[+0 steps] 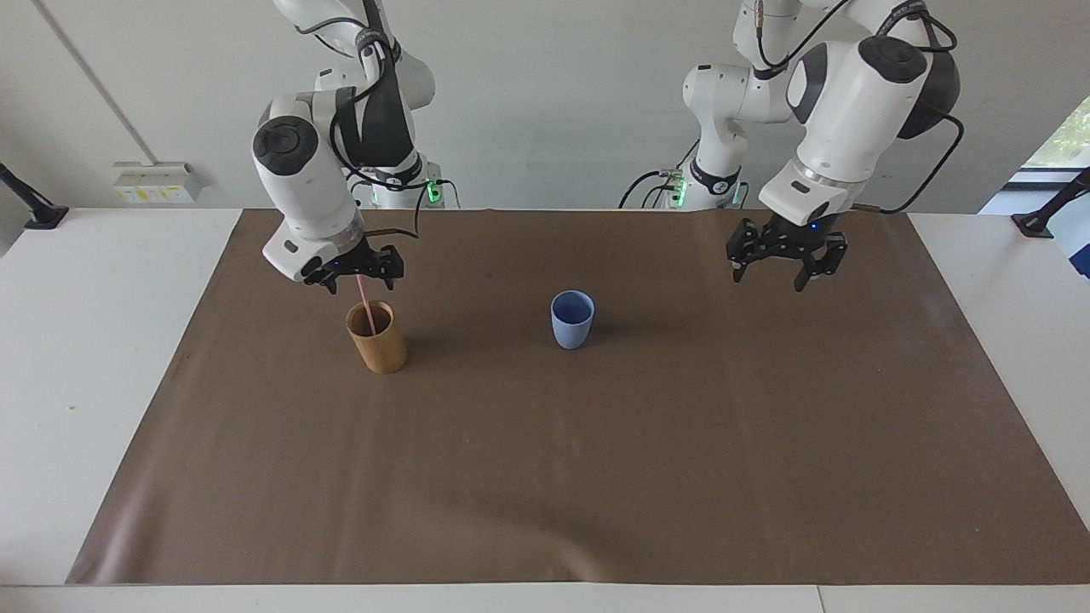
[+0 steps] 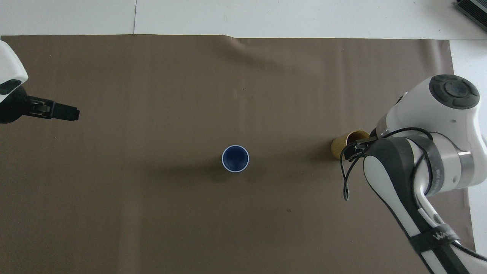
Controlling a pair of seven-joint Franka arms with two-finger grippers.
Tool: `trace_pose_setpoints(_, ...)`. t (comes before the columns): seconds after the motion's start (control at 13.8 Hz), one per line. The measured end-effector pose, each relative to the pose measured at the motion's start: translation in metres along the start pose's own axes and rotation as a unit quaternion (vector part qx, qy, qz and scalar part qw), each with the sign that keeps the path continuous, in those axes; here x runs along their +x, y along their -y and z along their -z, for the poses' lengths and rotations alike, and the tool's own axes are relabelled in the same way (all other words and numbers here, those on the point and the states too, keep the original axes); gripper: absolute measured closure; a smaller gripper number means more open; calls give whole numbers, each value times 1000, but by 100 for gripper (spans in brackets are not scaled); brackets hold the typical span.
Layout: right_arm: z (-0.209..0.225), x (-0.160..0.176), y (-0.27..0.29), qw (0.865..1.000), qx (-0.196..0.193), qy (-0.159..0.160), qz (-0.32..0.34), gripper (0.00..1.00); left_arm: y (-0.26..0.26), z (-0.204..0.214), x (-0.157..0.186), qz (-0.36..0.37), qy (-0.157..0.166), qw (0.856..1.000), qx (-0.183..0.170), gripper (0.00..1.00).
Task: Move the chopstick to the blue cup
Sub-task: 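Grasp the pink chopstick in the tan cup with the right gripper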
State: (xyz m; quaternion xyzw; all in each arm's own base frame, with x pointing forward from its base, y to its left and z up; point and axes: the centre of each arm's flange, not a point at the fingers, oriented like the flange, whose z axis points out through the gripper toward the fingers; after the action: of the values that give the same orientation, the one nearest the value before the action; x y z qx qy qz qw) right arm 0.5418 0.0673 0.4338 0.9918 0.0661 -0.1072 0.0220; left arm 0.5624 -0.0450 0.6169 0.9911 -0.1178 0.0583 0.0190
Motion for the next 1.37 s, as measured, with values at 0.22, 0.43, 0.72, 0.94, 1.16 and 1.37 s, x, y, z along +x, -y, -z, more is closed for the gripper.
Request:
trace_pose_setpoints(0.22, -10, -6, -15, 1000, 4, 21, 10, 0, 21, 22, -8, 14, 20, 1000, -1, 0)
trace_pose_setpoints(0.43, -9, -10, -20, 999, 2, 31, 11, 11, 25, 28, -12, 18, 33, 999, -4, 0)
trace_pose_setpoints(0.72, -4, -13, -19, 999, -1, 41, 13, 30, 20, 28, -14, 14, 41, 999, -5, 0)
trace_pose_setpoints(0.94, 2, -14, -19, 999, -1, 42, 12, 58, 25, 29, -15, 18, 41, 999, -5, 0)
trace_pose_setpoints(1.16, 8, -13, -19, 999, -1, 37, 12, 62, 25, 29, -15, 18, 41, 999, -5, 0)
trace_pose_setpoints(1.37, 10, -13, -19, 999, -1, 37, 12, 71, 25, 29, -15, 19, 41, 999, -5, 0)
